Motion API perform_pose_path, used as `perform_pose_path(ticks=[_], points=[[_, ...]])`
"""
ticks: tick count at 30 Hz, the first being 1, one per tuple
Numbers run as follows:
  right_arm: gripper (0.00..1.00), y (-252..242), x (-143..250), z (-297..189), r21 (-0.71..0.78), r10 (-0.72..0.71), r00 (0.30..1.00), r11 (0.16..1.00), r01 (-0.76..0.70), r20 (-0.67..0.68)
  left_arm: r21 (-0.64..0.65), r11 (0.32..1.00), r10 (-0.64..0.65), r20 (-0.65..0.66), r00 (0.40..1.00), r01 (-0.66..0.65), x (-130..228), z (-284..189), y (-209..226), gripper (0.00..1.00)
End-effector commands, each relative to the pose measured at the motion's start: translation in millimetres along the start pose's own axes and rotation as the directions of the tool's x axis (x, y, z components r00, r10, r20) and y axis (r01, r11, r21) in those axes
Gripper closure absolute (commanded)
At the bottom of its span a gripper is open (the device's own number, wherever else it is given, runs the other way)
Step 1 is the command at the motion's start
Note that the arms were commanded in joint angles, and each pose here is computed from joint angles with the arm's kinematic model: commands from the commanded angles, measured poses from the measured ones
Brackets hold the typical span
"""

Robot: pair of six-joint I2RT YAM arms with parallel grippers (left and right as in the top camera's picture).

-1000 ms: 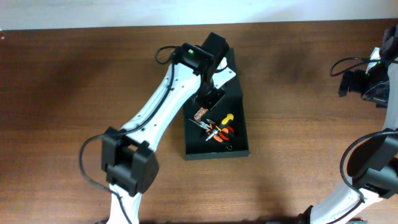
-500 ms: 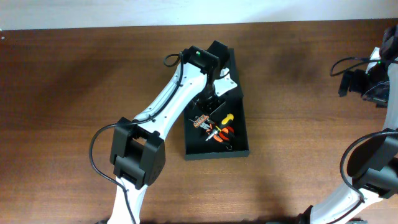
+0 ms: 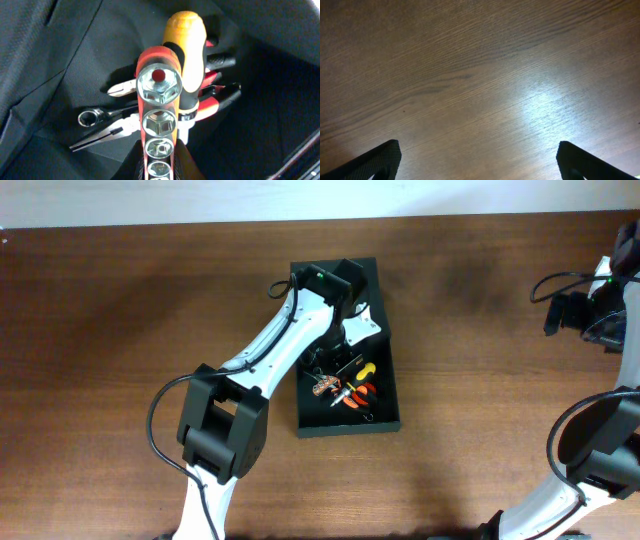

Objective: Pack container
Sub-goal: 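Lower the socket rail into the box beside the screwdriver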

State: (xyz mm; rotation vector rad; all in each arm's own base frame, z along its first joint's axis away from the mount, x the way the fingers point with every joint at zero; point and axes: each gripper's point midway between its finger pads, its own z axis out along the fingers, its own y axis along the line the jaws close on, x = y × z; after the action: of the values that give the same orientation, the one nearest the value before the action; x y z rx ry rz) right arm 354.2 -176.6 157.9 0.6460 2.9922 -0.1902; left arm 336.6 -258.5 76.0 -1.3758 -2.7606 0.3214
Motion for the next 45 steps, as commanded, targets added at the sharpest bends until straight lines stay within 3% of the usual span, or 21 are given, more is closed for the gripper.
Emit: perform_pose_path(ticks=[1,12,38,45], points=[[0.01,-2,1,-6,-0.001,0.014,1.000,1.000,-0.014,0.014,-0.026,0.999,0.019,-0.004,1.000,-0.019,1,2,6,0.98],[0.01,-2,1,-6,-0.002,0.014,1.000,1.000,-0.014,0.014,-0.071,0.997,0.018,0.000,1.000,-0.018,-3,5,15,0.97],[0.01,-2,1,-6,-0.002,0.014,1.000,1.000,-0.014,0.014,-0.044,0.999,-0.016,-0.070,0.997,0.013,5,36,19,0.97],[0.01,-2,1,-6,-0.001,0.014,1.000,1.000,-0.014,0.014,-0.046,0.999,-0.015,-0.063,0.998,0.012,4,36,20,0.92]])
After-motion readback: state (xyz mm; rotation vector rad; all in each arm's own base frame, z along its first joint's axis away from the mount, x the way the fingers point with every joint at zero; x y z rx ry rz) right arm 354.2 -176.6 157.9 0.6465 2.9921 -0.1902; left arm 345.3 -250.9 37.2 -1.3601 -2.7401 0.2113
